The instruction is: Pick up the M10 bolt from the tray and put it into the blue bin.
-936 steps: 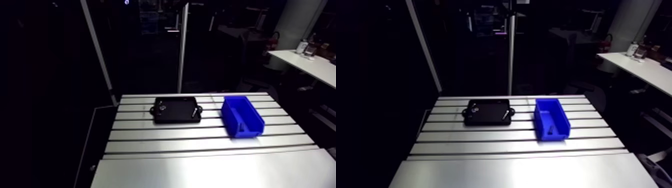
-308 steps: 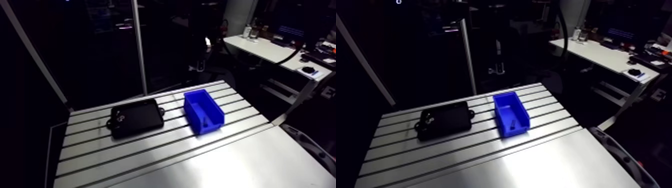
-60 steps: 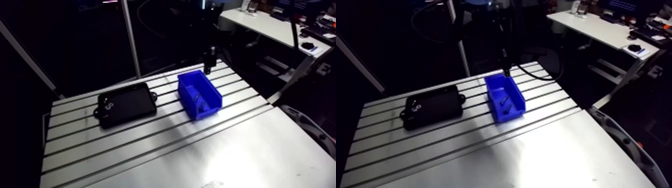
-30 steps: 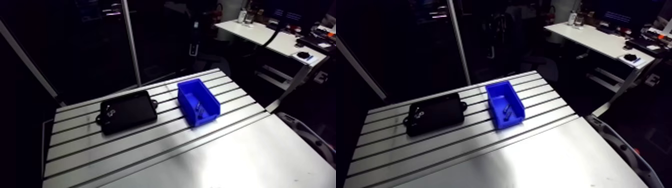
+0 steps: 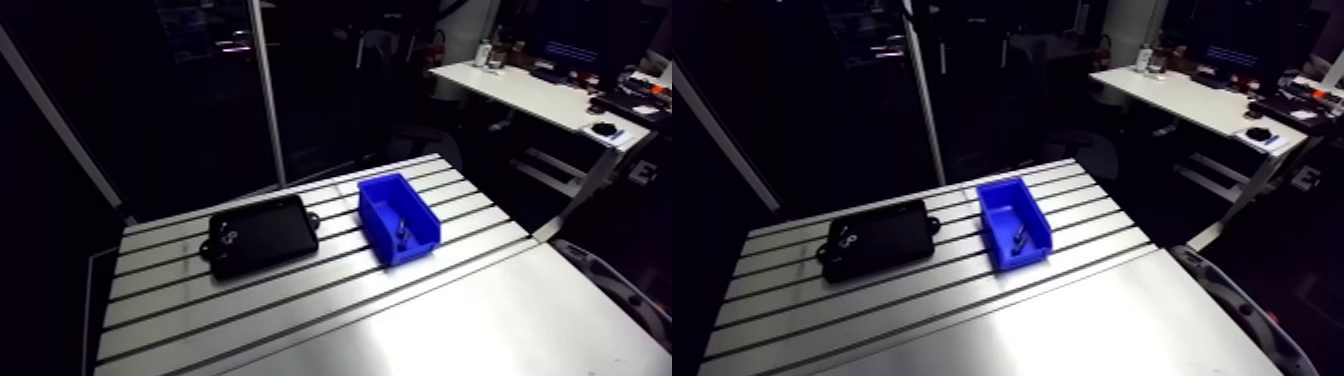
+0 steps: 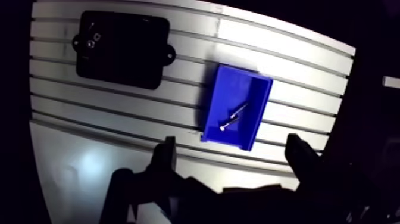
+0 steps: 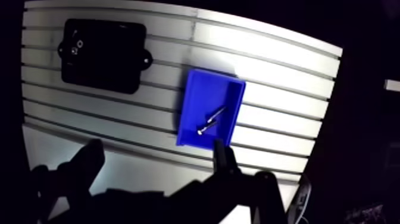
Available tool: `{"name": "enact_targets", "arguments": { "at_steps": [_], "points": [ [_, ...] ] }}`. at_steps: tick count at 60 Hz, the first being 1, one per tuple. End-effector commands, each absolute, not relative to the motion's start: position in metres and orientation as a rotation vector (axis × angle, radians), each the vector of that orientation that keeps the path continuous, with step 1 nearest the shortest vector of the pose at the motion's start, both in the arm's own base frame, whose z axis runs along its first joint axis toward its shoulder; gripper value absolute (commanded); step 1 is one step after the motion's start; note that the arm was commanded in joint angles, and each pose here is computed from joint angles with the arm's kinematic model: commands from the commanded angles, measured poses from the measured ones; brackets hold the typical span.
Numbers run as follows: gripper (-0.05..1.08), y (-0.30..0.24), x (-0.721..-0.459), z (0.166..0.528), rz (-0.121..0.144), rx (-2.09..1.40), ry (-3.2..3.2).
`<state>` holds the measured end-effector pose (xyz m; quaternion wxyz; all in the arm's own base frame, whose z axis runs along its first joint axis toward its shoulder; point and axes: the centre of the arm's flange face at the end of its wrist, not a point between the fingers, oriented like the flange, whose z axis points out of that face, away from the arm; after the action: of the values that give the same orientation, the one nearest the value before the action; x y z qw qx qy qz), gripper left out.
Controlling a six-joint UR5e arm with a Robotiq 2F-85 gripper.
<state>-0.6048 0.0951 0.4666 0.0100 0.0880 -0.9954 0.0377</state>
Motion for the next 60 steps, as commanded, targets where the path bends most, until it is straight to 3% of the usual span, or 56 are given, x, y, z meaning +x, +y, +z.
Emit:
{"name": "enact_targets", "arguments": {
  "at_steps": [1, 6, 13, 17, 21, 33, 41, 60],
  "points": [
    [0.00, 0.035, -0.582, 0.519, 0.171, -0.123, -3.155],
    [0.00, 0.025, -0.575, 0.529, 0.115, -0.091, -3.182],
    [0.00, 0.010, -0.572, 0.532, 0.099, -0.051, -3.205],
    [0.00, 0.006, -0.571, 0.534, 0.059, -0.030, -3.209],
    [0.00, 0.004, -0.571, 0.536, 0.041, -0.024, -3.203],
    [0.00, 0.002, -0.571, 0.534, 0.034, -0.021, -3.205],
    [0.00, 0.006, -0.570, 0.532, -0.004, -0.032, -3.212],
    [0.00, 0.005, -0.570, 0.530, 0.000, -0.032, -3.213]
  ]
}}
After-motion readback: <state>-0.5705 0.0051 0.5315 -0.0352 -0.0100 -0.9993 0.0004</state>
